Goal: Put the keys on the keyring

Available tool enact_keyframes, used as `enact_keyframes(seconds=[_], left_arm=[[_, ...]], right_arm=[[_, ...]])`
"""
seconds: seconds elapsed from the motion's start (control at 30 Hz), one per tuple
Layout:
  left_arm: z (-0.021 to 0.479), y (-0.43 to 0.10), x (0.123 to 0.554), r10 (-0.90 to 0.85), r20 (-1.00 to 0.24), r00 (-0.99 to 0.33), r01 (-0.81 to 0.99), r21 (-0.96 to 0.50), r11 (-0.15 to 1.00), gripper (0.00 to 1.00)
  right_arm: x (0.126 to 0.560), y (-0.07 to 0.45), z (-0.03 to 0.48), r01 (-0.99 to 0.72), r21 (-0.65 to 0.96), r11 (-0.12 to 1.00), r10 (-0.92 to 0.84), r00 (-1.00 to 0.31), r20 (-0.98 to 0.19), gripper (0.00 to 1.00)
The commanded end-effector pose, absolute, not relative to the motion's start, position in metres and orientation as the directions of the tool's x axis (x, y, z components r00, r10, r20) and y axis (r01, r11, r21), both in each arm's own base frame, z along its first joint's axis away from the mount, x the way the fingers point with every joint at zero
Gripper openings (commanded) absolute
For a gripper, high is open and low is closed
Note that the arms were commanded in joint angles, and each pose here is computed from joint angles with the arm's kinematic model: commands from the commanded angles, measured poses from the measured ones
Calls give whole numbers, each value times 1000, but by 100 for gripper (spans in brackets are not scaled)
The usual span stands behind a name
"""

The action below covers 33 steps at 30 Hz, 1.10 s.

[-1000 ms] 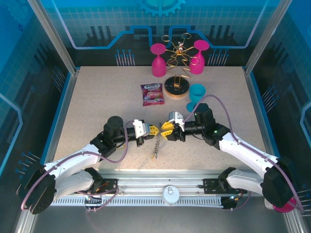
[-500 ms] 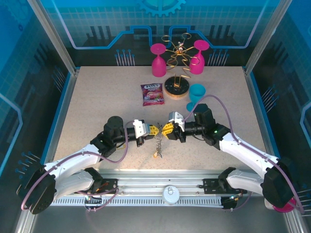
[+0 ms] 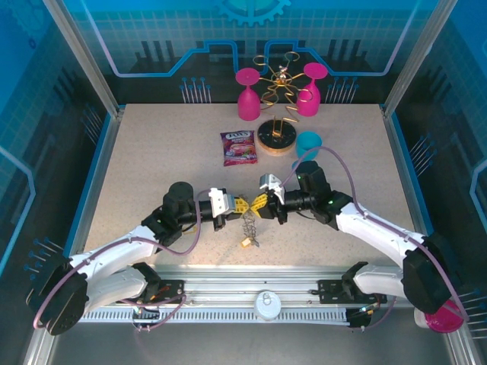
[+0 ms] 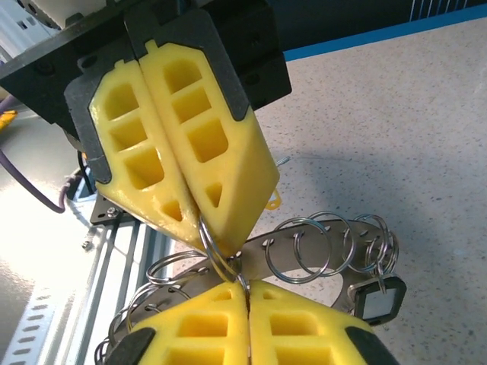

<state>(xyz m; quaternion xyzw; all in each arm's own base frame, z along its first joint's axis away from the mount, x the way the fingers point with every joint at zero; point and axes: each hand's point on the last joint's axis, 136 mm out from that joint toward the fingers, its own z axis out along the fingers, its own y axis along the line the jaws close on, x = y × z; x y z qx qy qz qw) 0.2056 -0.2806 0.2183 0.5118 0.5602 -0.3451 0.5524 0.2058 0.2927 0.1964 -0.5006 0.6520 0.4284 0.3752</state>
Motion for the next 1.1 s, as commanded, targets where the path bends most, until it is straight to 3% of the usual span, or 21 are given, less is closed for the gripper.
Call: enact_keyframes(seconds=[0.0,0.13,0.63,1.07], left_arm=[[244,-288,196,123,-971,206,958,226,176,0],[244,-288,196,115,-972,204,958,222,178,0],[242,-288,196,102,-976,193,961,209,179,0],[244,-289,197,93,-978,186,963,201,181,0]], right_arm=[[211,295,210,-979,149,141,-297,-185,-937,22],[212,290,212,-978,129,161,-288,-172,-942,28],[192,284,223,-997,5,82,-238,-24,-971,30],[194,297,226,-999,9,44,-216,-18,-976,19]])
